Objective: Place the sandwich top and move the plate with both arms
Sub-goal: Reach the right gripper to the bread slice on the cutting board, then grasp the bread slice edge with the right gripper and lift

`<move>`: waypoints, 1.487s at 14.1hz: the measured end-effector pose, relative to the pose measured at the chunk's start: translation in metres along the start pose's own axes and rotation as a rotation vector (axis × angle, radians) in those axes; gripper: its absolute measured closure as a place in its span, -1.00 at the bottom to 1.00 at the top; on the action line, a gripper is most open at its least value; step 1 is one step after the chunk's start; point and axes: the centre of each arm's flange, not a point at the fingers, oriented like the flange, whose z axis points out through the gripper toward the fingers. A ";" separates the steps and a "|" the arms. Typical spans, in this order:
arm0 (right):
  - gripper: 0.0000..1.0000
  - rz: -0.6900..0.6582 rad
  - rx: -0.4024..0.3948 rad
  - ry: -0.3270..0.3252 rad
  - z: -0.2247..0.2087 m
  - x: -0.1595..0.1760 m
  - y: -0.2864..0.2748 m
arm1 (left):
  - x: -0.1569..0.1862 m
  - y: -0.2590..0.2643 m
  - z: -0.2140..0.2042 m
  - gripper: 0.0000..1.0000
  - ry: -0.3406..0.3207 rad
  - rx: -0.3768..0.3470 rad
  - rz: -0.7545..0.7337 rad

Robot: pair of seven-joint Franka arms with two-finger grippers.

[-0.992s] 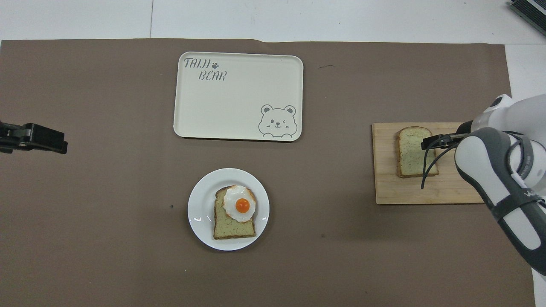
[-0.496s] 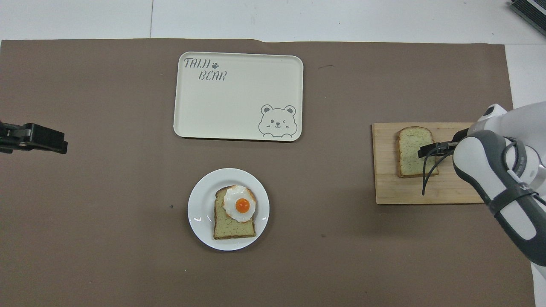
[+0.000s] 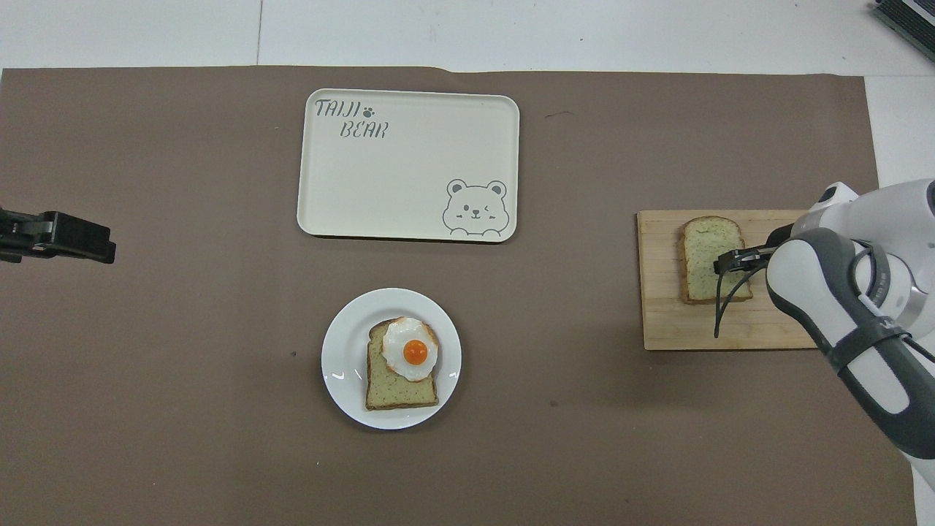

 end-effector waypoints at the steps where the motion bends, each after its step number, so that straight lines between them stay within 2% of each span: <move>1: 0.31 0.000 0.000 0.000 0.000 0.000 0.000 | 0.000 0.000 0.000 -1.00 0.000 0.000 0.000; 4: 0.40 0.000 0.000 0.001 -0.002 0.000 0.000 | 0.000 0.000 0.000 -1.00 0.000 0.000 0.000; 5: 0.52 -0.001 0.001 0.000 -0.003 0.001 0.000 | 0.000 0.000 0.000 -1.00 0.000 0.000 0.000; 7: 0.87 0.000 0.003 -0.004 -0.007 0.002 0.001 | 0.000 0.000 0.000 -1.00 0.000 0.000 0.000; 12: 0.89 0.001 0.015 -0.024 -0.012 0.005 -0.006 | 0.000 0.000 0.000 -1.00 0.000 0.000 0.000; 21: 0.89 -0.044 0.079 -0.077 -0.069 0.019 -0.057 | 0.000 0.000 0.000 -1.00 0.000 0.000 0.000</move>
